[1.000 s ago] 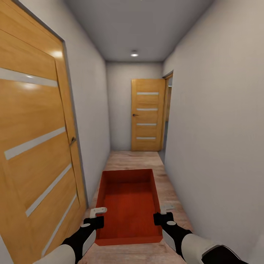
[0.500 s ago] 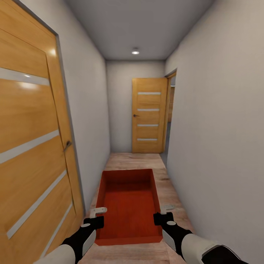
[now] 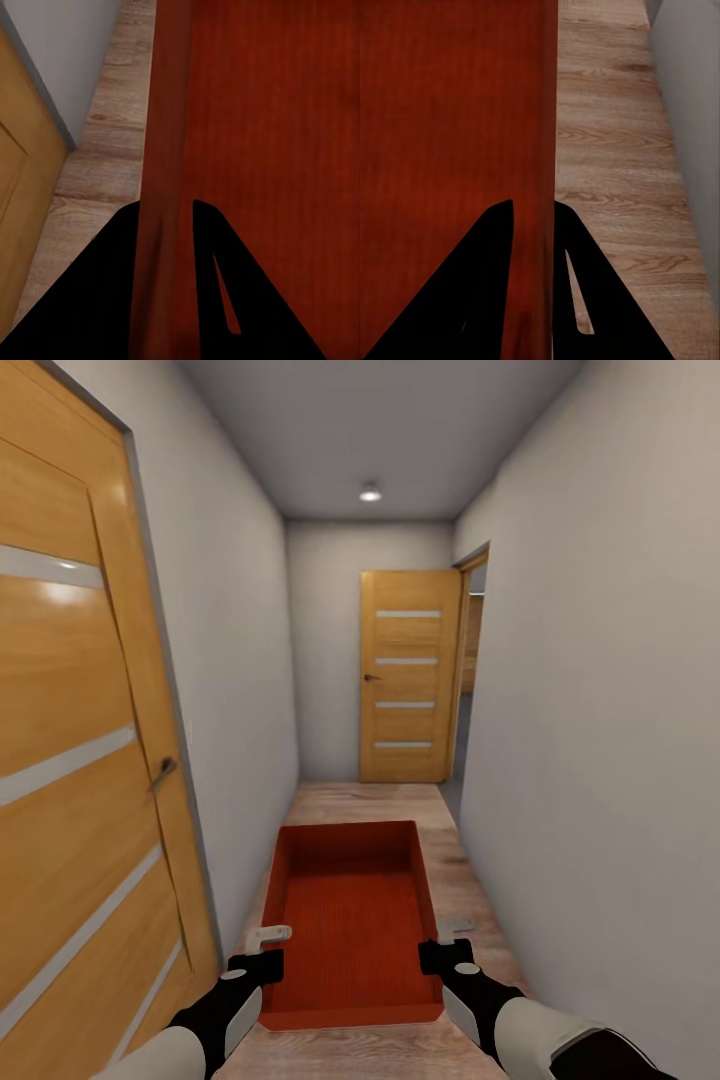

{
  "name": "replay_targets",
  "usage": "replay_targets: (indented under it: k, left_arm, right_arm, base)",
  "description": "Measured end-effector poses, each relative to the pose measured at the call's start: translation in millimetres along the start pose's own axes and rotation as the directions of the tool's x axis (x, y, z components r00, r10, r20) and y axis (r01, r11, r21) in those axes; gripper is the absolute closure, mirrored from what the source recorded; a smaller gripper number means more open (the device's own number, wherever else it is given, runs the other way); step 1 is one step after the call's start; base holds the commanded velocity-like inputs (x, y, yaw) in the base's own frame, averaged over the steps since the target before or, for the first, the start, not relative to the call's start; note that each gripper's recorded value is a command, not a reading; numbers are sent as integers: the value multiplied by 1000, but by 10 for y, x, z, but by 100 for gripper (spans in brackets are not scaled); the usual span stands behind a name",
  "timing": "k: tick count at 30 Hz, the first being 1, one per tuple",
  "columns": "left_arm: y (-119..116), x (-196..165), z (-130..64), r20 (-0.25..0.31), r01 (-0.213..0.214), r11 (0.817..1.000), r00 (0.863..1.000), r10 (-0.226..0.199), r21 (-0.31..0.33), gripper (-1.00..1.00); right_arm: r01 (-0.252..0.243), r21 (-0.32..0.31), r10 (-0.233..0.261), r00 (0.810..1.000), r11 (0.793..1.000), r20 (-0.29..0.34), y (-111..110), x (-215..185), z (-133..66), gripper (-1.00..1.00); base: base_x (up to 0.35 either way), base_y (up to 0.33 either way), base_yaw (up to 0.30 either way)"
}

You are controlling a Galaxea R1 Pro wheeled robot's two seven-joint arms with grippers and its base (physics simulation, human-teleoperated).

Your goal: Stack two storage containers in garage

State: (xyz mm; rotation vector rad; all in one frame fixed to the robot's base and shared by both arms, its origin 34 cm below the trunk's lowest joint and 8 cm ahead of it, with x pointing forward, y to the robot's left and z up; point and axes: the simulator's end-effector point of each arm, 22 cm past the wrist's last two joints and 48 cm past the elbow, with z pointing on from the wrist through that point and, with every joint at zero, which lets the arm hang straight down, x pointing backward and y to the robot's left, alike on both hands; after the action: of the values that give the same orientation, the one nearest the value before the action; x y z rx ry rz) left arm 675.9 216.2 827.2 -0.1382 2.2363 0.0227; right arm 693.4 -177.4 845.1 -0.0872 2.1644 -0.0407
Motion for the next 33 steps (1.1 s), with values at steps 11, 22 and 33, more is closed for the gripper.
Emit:
replay_targets:
  k: [11, 22, 33]
  left_arm:
    - [0, 0, 0, 0, 0, 1000, 1000, 0, 0, 100]
    - [0, 0, 0, 0, 0, 1000, 1000, 0, 0, 100]
    - [0, 0, 0, 0, 0, 1000, 1000, 0, 0, 100]
  right_arm:
    - [0, 0, 0, 1000, 1000, 0, 0, 0, 0, 100]
    - [0, 0, 0, 1000, 1000, 0, 0, 0, 0, 100]
    - [0, 0, 0, 1000, 1000, 0, 0, 0, 0, 100]
  base:
    - [323, 0, 0]
    - [323, 0, 0]
    - [323, 0, 0]
